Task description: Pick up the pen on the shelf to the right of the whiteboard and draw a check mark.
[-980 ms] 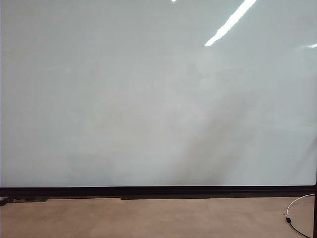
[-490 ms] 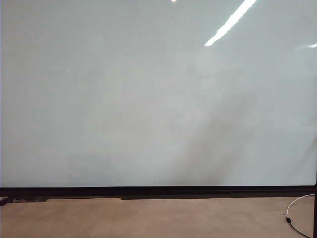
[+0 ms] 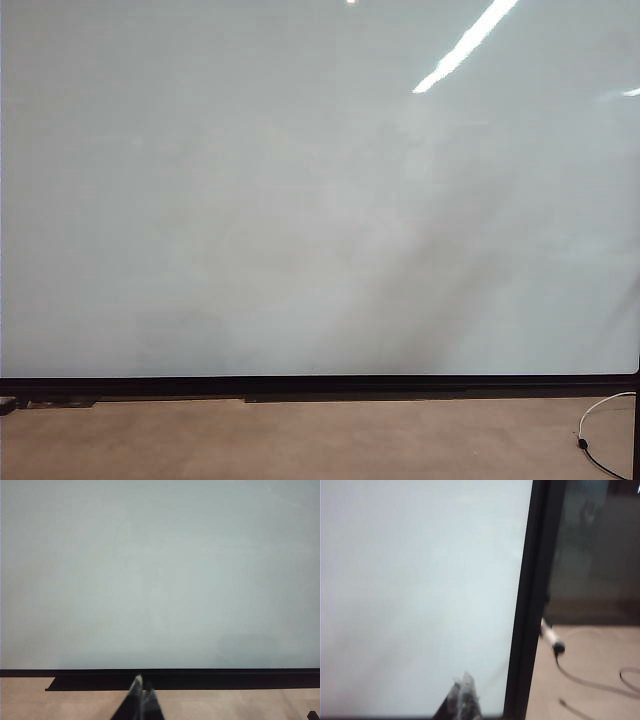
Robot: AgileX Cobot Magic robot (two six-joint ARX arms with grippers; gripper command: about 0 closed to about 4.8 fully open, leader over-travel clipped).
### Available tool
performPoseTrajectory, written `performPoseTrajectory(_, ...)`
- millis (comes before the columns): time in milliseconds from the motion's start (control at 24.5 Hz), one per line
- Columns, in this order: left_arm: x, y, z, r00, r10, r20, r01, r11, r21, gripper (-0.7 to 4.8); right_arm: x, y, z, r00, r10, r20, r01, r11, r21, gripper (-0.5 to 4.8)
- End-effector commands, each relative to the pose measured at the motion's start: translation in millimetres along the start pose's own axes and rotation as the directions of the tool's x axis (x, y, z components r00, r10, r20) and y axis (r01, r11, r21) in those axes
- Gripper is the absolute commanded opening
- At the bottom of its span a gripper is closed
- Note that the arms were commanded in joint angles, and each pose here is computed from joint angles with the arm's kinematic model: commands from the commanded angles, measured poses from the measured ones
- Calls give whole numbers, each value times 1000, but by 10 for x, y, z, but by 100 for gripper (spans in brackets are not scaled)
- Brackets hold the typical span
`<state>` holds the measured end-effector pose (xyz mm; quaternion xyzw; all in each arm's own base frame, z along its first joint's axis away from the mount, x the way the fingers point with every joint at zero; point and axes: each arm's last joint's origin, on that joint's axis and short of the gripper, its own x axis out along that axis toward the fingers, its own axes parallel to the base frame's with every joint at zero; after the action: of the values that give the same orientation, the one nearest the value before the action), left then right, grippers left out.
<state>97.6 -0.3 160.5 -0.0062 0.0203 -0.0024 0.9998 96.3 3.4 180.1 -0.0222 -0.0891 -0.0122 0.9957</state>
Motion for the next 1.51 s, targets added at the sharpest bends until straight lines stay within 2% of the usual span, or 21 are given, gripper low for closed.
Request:
performPoseTrajectory(41,-2,0,22,1000,-1,15,1,1000,5,-4,-8,-21,132,992,-48,120,47,999,11,0)
performPoseTrajectory(286,-2,0,21,1000,0,15,0,1000,5,-5,-6,-27,111,994,-72,85,71,997,14,8)
performPoseTrajectory(367,-2,0,22,1000,-1,15,1,1000,5,-4,-10,-32,138,996,-81,26,81,997,6,11)
performPoseTrajectory(449,-2,0,23,1000,0,16,0,1000,5,-5,-22,-39,194,996,-89,-18,89,996,0,-7)
performPoseTrajectory(612,-2,0,21,1000,0,15,0,1000,5,-4,-27,-57,228,990,-140,-13,140,990,-1,-6)
performPoseTrajectory(735,-2,0,22,1000,0,15,0,1000,5,-4,-26,-57,226,990,-141,-16,141,990,-2,-5)
performPoseTrajectory(980,-2,0,21,1000,0,15,0,1000,5,-4,94,-47,278,987,-125,-100,123,992,-24,23)
performPoseTrajectory(1102,-2,0,21,1000,0,15,0,1000,5,-4,234,-43,287,986,-128,-108,123,991,-52,86)
performPoseTrajectory(1224,-2,0,21,1000,0,15,0,1000,5,-4,336,-78,269,988,-116,-102,111,993,-51,91)
performPoseTrajectory(1347,-2,0,23,1000,-1,16,1,1000,5,-5,395,-127,254,991,-93,-97,90,995,-39,119)
performPoseTrajectory(1510,-2,0,22,1000,-1,15,1,1000,5,-5,456,-237,213,992,-68,-106,66,998,-23,119)
